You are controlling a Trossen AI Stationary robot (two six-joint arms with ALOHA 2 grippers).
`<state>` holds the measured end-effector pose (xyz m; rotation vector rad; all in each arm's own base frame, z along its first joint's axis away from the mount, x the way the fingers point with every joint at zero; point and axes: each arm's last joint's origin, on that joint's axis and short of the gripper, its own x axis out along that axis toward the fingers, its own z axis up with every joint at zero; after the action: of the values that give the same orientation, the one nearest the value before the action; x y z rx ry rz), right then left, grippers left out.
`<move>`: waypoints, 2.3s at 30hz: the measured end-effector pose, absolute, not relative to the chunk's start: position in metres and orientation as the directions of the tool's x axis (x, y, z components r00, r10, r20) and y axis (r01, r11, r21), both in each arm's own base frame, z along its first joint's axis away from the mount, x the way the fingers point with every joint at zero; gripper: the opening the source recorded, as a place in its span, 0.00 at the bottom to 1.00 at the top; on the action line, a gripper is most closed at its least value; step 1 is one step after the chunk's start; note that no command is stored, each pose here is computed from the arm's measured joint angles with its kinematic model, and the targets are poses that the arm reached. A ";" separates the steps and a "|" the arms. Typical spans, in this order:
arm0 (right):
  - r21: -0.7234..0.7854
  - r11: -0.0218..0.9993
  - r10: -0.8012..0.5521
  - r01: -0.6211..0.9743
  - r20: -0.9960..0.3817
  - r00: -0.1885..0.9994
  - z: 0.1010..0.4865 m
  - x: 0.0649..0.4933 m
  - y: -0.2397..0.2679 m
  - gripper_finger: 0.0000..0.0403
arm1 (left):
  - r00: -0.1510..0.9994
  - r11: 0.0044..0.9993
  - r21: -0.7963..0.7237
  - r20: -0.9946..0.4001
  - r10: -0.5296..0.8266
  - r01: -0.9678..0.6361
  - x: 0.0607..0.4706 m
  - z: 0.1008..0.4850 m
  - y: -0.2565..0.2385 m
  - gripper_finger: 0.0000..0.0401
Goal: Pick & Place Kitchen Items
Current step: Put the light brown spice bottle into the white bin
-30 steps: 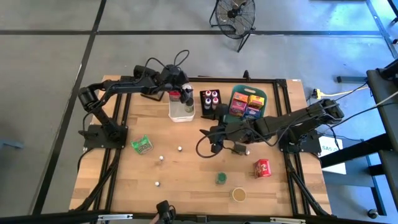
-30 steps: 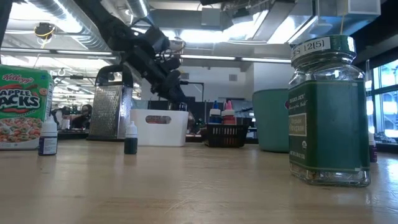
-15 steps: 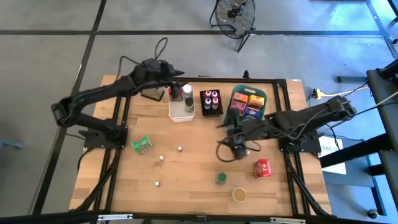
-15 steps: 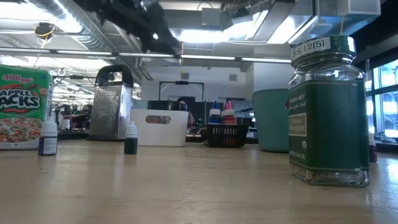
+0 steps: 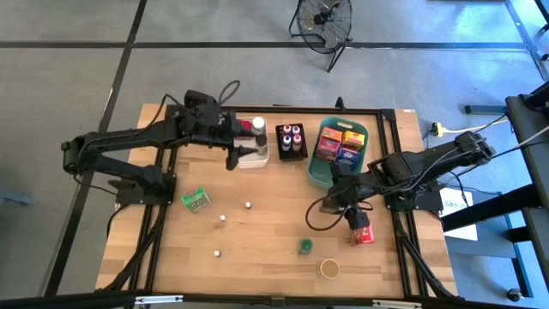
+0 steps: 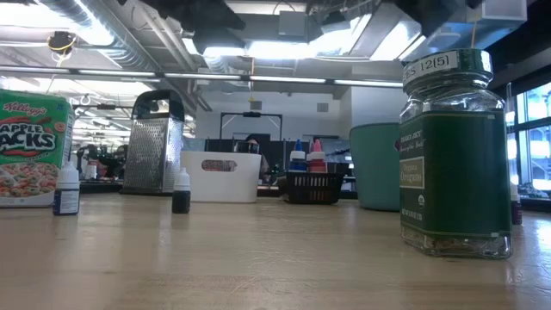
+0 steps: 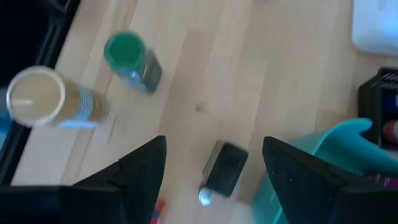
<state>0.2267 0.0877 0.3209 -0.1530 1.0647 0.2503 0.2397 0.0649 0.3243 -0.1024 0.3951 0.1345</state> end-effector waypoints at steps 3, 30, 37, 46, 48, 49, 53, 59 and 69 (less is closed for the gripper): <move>-0.005 0.956 0.129 -0.293 -0.889 0.439 0.320 0.223 0.091 0.67 | 0.917 0.992 -0.072 -0.392 0.070 -0.106 0.243 0.324 0.054 0.60; -0.272 0.873 0.062 -0.405 -0.762 0.645 0.331 0.239 0.096 0.67 | 0.882 0.994 -0.065 -0.459 -0.104 0.083 0.239 0.320 0.006 0.61; -0.035 0.860 0.278 -0.508 -0.804 0.526 0.322 0.235 0.103 0.67 | 0.959 0.988 0.073 -0.259 -0.113 0.136 0.247 0.340 0.000 0.65; 0.065 0.887 0.317 -0.457 -0.806 0.500 0.320 0.233 0.104 0.67 | 0.935 0.975 0.080 -0.280 0.220 -0.205 0.250 0.336 0.010 0.73; 0.094 0.899 0.317 -0.428 -0.812 0.489 0.320 0.232 0.106 0.67 | 0.926 0.966 0.090 -0.277 0.258 -0.242 0.250 0.336 0.012 0.73; 0.100 0.899 0.318 -0.426 -0.817 0.480 0.319 0.230 0.108 0.67 | 0.923 0.965 0.092 -0.281 0.262 -0.246 0.249 0.336 0.012 0.73; 0.100 0.874 0.340 -0.476 -0.825 0.452 0.318 0.224 0.121 0.67 | 0.904 0.966 0.058 -0.340 0.258 -0.254 0.251 0.328 0.012 0.73; 0.130 0.860 0.368 -0.494 -0.828 0.423 0.317 0.211 0.143 0.67 | 0.897 0.965 -0.050 -0.383 0.220 -0.258 0.258 0.318 0.001 0.73; 0.167 0.792 0.466 -0.587 -0.786 0.405 0.318 0.196 0.180 0.67 | 0.914 0.972 -0.114 -0.379 0.147 -0.203 0.276 0.307 -0.022 0.73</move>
<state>0.1960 0.1799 0.3176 -0.1441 0.9419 0.6675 0.2763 -0.0223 0.3065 -0.1524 0.3777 0.1809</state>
